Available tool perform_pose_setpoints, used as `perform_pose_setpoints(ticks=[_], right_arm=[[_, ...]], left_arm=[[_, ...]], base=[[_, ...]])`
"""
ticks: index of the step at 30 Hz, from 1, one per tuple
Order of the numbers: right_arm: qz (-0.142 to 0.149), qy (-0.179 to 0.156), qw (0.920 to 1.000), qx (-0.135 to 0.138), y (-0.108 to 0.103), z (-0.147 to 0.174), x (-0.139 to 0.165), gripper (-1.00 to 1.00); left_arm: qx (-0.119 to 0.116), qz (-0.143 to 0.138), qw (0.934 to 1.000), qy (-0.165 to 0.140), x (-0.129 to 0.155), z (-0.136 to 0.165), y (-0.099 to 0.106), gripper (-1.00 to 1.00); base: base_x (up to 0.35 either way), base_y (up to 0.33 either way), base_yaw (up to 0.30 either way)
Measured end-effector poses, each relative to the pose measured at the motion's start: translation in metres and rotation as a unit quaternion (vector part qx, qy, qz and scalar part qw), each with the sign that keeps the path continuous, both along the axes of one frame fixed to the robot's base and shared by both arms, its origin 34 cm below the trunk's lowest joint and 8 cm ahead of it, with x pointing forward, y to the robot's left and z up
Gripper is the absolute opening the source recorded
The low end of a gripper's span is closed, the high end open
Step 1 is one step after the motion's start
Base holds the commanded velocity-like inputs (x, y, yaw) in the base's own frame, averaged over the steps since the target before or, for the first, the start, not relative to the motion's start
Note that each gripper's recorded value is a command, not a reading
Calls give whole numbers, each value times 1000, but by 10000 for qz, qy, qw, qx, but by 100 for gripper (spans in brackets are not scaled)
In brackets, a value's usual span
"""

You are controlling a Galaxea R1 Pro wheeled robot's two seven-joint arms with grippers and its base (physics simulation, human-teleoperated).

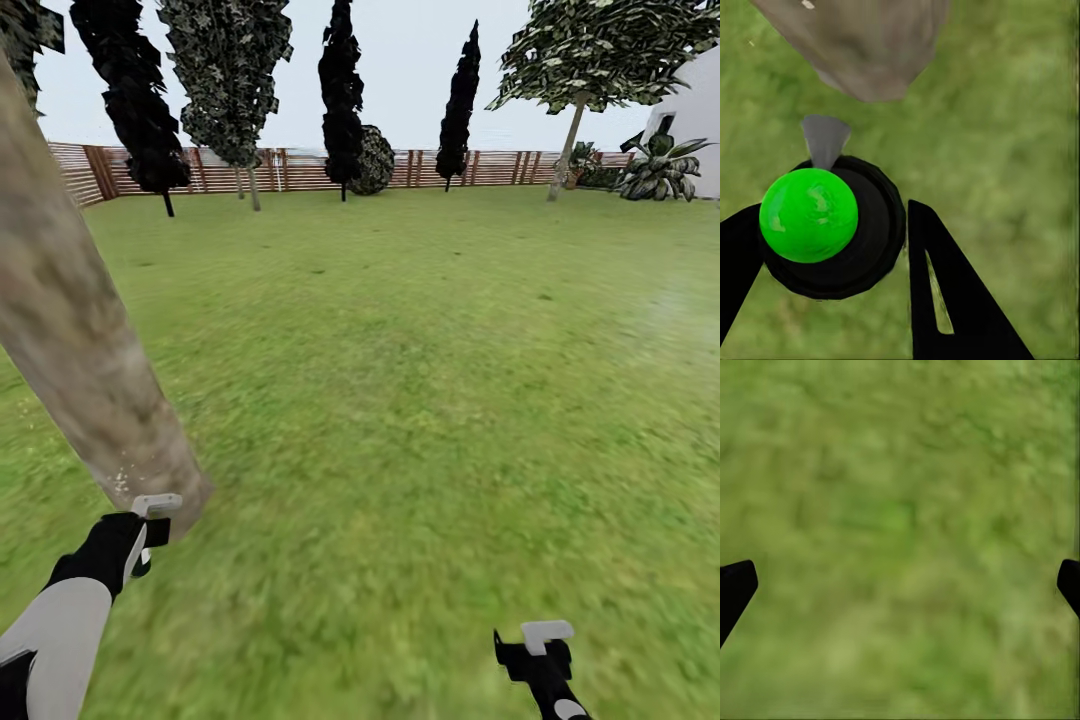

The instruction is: In the garden, pick up the pesticide atomizer on the floor and spray pesticide onto both trees until each tree trunk is fully covered.

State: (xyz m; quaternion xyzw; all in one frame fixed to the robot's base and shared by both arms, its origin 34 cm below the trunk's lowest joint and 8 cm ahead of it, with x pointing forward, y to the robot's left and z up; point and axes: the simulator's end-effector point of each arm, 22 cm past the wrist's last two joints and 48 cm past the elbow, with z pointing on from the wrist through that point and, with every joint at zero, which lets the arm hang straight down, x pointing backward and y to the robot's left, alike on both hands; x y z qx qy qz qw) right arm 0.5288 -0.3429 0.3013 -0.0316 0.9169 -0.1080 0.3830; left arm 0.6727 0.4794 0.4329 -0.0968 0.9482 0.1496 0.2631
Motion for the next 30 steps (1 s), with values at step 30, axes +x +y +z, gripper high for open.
perform_pose_setpoints(ticks=[30], right_arm=[[-30,-4,10000,-39,-7,1,0,100]], left_arm=[[-236,-198,9993,-217,32,16,-34,-100]], base=[[51,-83,227]])
